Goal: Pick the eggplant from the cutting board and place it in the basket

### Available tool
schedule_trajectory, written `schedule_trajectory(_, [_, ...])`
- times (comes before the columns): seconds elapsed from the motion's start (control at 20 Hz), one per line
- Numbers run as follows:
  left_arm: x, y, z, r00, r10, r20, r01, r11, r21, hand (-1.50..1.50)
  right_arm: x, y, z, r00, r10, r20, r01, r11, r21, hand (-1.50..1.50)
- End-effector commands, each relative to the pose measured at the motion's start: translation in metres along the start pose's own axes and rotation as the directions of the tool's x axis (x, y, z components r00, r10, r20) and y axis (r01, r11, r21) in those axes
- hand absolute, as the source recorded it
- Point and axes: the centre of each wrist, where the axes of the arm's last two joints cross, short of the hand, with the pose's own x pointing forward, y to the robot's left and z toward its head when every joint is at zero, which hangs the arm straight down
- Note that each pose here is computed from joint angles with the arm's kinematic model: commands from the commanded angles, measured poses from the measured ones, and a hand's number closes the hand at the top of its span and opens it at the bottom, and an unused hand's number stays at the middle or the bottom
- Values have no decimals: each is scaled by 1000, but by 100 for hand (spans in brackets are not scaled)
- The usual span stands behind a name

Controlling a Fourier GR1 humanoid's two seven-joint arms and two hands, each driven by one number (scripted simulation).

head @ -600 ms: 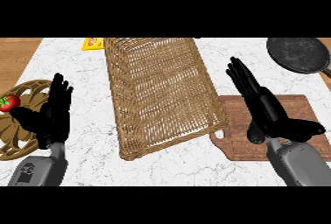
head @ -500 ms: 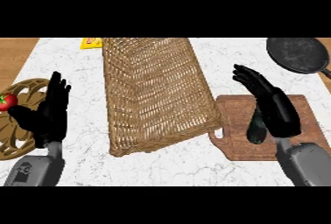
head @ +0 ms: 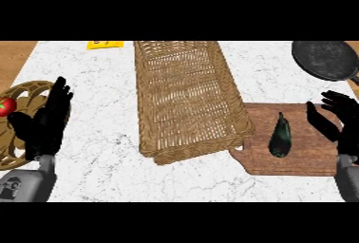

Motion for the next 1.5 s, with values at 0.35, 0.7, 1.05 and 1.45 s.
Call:
schedule_trajectory(0.35, [10,3,-14,999,-33,-3,33,999,-43,0,5,-51,-54,840,359,-408,-503,796,-336,-150])
schedule_trajectory(0.7, [9,3,-11,999,-42,-12,42,998,-49,0,51,-34,-60,551,607,-573,-560,778,286,-150])
schedule_trajectory(1.05, [8,7,1,999,-32,-24,31,999,-41,0,143,-27,-49,460,659,-595,-469,749,468,-150])
schedule_trajectory(1.45, [2,13,-2,998,-25,-49,22,998,-56,0,133,-17,-15,564,538,-626,-419,840,345,-150])
